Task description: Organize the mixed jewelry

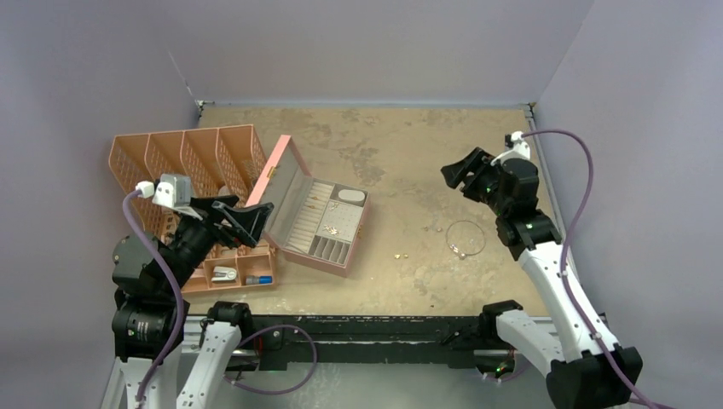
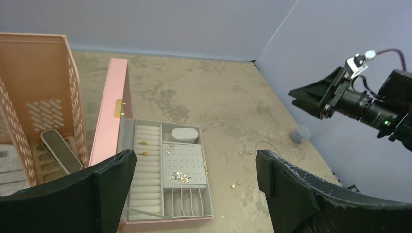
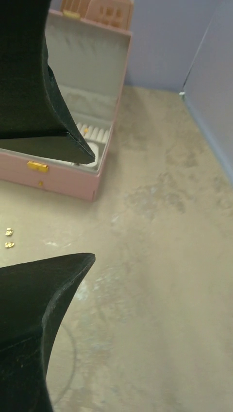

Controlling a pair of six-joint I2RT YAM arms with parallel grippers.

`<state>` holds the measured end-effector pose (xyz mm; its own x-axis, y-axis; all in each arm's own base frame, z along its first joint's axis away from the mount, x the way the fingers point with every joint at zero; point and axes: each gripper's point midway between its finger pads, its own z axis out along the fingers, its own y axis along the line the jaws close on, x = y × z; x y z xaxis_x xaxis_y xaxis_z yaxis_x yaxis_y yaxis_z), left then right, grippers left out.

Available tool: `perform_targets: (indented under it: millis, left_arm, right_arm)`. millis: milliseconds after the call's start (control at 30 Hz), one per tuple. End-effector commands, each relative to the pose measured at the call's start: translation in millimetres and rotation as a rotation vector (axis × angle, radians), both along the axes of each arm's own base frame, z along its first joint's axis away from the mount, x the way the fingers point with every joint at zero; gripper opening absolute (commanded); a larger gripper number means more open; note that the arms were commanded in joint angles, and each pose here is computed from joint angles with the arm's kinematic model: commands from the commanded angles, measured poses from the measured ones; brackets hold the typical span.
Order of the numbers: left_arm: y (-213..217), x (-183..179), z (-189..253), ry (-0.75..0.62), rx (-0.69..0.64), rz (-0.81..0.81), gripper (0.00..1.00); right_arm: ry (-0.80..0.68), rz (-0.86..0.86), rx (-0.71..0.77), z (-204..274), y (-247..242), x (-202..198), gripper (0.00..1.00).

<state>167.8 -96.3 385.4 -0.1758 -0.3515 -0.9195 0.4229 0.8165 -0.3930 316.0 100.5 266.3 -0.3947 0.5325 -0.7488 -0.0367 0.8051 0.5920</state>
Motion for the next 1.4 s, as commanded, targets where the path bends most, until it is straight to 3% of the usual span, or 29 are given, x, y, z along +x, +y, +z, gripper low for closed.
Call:
perform_targets:
  millis: [0,167,233,333,433,567,700,800,1033,1367]
  left_arm:
    - [13,0,-4,0.022,-0.046,0.090,0.94]
    - [1,-4,-5,0.044,-0.039,0.014,0.91]
    - [-14,-9,-2,0.035,-0.037,-0.091,0.83]
    - [-42,-20,12,-0.012,-0.036,-0.301,0.77]
    - [-52,-18,14,0.007,-0.047,-0.383,0.73]
    - [-62,-16,9,0.049,-0.071,-0.471,0.75]
    - [-65,-12,1,0.083,-0.083,-0.499,0.84]
    - [-65,-8,-5,0.102,-0.086,-0.495,0.84]
    - [-67,-10,-15,0.110,-0.085,-0.515,0.65]
    - [-65,-6,-23,0.122,-0.082,-0.494,0.57]
  right_arm:
    - [0.111,-0.019,-0.003,-36,-2,-1,0.67]
    - [0.259,-0.158,-0.079,-89,-24,-5,0.60]
    - [0.300,-0.185,-0.107,-105,-21,-9,0.55]
    - [0.381,-0.142,-0.152,-132,6,-18,0.55]
    - [0.438,-0.078,-0.166,-154,34,-26,0.53]
    - [0.481,-0.027,-0.208,-175,59,-35,0.46]
    - [0.563,0.078,-0.281,-202,82,-59,0.44]
    - [0.603,0.133,-0.347,-219,90,-72,0.40]
    - [0.640,0.198,-0.422,-232,104,-87,0.28]
    - [0.631,0.157,-0.563,-239,102,-88,0.20]
